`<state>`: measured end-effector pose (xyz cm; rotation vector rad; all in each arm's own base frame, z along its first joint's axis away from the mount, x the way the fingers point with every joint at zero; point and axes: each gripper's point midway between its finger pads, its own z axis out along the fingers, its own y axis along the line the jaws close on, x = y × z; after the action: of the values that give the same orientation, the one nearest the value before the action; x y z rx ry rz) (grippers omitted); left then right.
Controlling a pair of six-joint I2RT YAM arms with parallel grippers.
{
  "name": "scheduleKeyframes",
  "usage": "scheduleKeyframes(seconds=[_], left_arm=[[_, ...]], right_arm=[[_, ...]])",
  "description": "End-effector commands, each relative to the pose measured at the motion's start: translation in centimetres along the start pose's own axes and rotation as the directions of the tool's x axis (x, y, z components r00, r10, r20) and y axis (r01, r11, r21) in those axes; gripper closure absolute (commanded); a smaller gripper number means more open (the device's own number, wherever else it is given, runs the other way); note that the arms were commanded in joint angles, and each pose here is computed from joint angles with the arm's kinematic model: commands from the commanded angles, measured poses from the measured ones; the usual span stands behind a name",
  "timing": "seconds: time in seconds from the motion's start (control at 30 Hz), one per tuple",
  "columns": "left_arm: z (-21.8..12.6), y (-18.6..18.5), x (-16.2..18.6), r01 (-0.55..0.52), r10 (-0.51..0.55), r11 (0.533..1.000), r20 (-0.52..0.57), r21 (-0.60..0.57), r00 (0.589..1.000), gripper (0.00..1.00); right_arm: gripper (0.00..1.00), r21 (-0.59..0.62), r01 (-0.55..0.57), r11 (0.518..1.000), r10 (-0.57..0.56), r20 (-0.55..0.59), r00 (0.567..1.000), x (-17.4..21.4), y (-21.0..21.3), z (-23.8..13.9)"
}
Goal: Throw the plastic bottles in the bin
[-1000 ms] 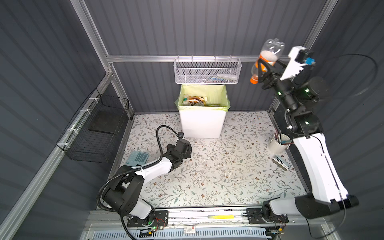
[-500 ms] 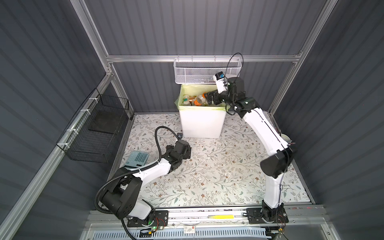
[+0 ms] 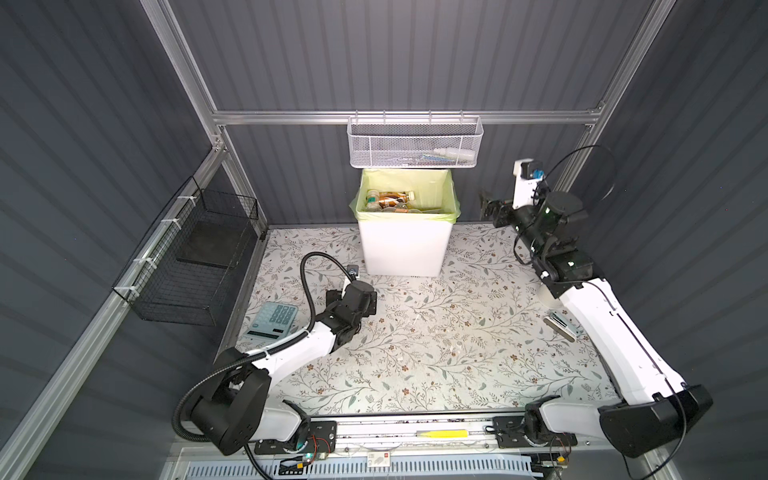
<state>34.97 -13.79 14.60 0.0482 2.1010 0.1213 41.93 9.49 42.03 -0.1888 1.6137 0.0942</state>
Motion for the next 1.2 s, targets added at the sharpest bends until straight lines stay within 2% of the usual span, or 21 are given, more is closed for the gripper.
scheduleKeyframes(seconds=[0.0, 0.13, 0.2, 0.33, 0.47, 0.57, 0.83, 0.9, 0.97, 1.17], left_arm=[[-1.5, 3.8, -1.7, 0.039, -0.023, 0.987, 0.103, -0.155, 0.994, 0.0], [-3.2, 6.7, -2.7, 0.082, -0.034, 0.963, 0.185, -0.258, 0.982, 0.0], [-3.7, 7.7, -3.0, 0.075, -0.014, 0.954, 0.209, -0.289, 0.978, 0.0], [-3.6, 9.2, -3.3, 0.067, 0.009, 0.937, 0.215, -0.344, 0.977, 0.0], [-2.2, 11.0, -2.6, 0.07, 0.001, 0.914, 0.176, -0.399, 0.984, 0.0], [-1.3, 12.4, -1.8, 0.077, -0.009, 0.9, 0.158, -0.428, 0.987, 0.0], [2.9, 15.2, 1.0, 0.104, -0.054, 0.926, 0.146, -0.363, 0.988, 0.0], [3.9, 15.3, 1.7, 0.108, -0.063, 0.942, 0.149, -0.317, 0.987, 0.0], [5.1, 15.2, 2.0, 0.117, -0.076, 0.963, 0.17, -0.244, 0.982, 0.0], [8.0, 15.3, 3.6, 0.165, -0.144, 0.98, 0.17, -0.114, 0.975, 0.0]], right_arm=[[0.01, 0.06, -0.035, 0.998, 0.038, -0.051, 0.998, 5.5, -2.5, -0.8], [0.01, 0.18, -0.024, 0.983, 0.051, -0.147, 0.988, 14.3, -5.6, -2.7], [0.01, 0.24, -0.023, 0.971, 0.059, -0.145, 0.988, 17.2, -6.9, -4.3], [0.01, 0.301, -0.05, 0.952, 0.087, -0.113, 0.99, 22.0, -8.6, -5.9], [0.01, 0.315, -0.077, 0.946, 0.119, -0.117, 0.986, 25.5, -9.7, -5.8], [0.01, 0.276, -0.1, 0.956, 0.144, -0.145, 0.979, 27.4, -9.4, -5.0], [0.01, 0.23, -0.116, 0.966, 0.154, -0.155, 0.976, 30.6, -9.1, -3.7], [0.01, 0.232, -0.126, 0.965, 0.173, -0.194, 0.966, 31.1, -9.3, -3.7], [0.01, 0.228, -0.129, 0.965, 0.166, -0.155, 0.974, 30.7, -9.4, -3.7], [0.01, 0.23, -0.13, 0.965, 0.172, -0.174, 0.97, 31.0, -9.3, -3.7]])
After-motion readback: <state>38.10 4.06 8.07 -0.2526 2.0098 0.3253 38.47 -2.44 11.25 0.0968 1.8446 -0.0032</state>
